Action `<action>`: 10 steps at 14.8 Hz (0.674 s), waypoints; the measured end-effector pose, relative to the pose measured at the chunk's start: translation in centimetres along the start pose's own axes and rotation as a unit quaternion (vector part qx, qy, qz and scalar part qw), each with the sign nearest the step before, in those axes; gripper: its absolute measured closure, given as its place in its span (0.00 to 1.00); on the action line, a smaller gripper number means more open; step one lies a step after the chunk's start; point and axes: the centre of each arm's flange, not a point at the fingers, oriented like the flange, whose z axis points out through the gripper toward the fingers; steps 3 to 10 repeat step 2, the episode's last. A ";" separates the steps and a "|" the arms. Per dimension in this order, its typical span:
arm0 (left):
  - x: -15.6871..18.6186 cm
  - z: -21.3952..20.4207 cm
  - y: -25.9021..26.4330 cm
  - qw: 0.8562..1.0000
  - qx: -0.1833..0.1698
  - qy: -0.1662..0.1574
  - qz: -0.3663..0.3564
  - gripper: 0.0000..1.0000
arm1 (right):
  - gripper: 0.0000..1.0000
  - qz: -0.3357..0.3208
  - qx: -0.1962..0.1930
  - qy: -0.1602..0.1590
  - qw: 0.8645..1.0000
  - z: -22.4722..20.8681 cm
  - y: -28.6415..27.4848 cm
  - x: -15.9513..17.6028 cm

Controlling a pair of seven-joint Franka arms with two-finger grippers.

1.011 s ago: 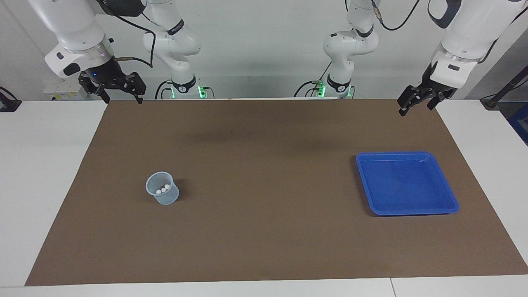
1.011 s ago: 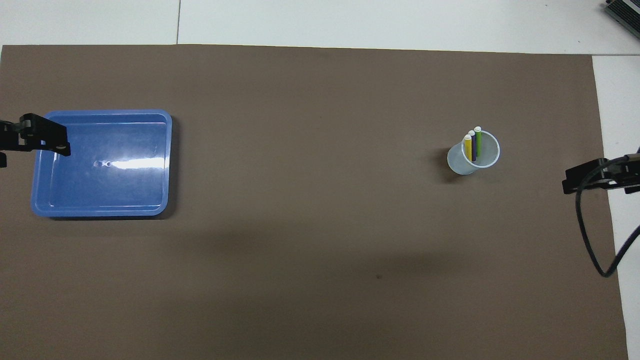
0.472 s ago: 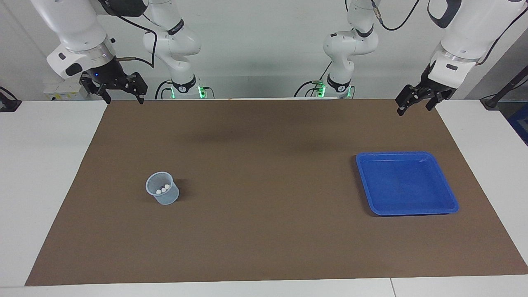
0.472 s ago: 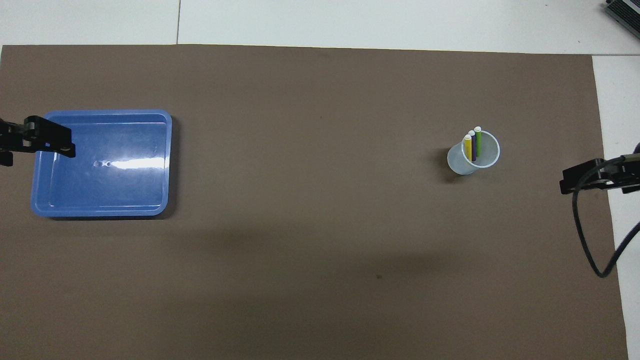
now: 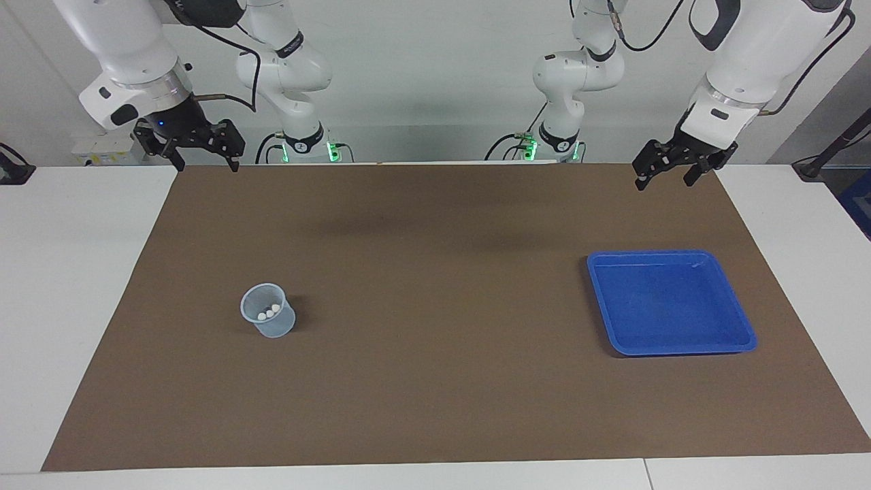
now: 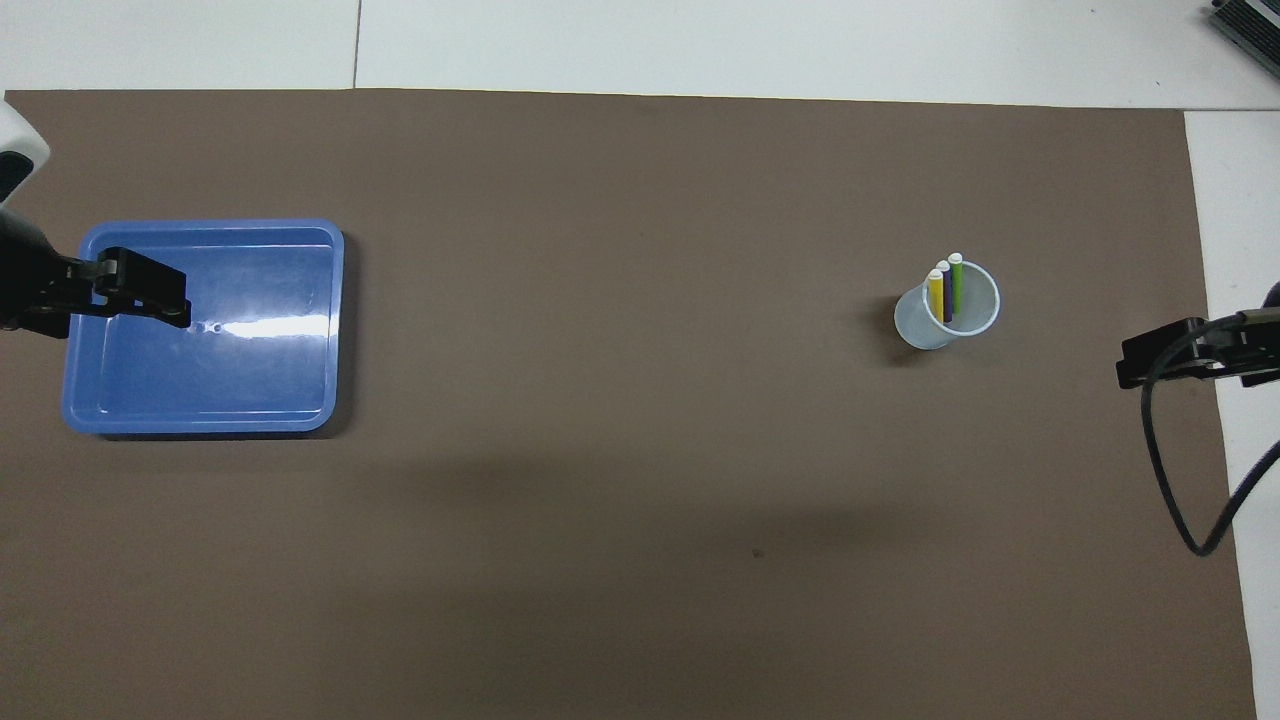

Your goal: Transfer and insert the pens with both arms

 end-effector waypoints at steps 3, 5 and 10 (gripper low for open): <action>0.0 -0.1 0.0 1.000 0.000 0.001 0.000 0.00 | 0.00 0.000 0.000 0.000 1.000 0.0 0.0 0.0; 0.0 -0.1 0.0 1.000 0.000 0.001 0.000 0.00 | 0.00 0.000 0.000 0.000 1.000 0.0 0.0 0.0; 0.0 -0.1 0.0 1.000 0.000 0.001 0.000 0.00 | 0.00 0.000 0.000 0.000 1.000 0.0 0.0 0.0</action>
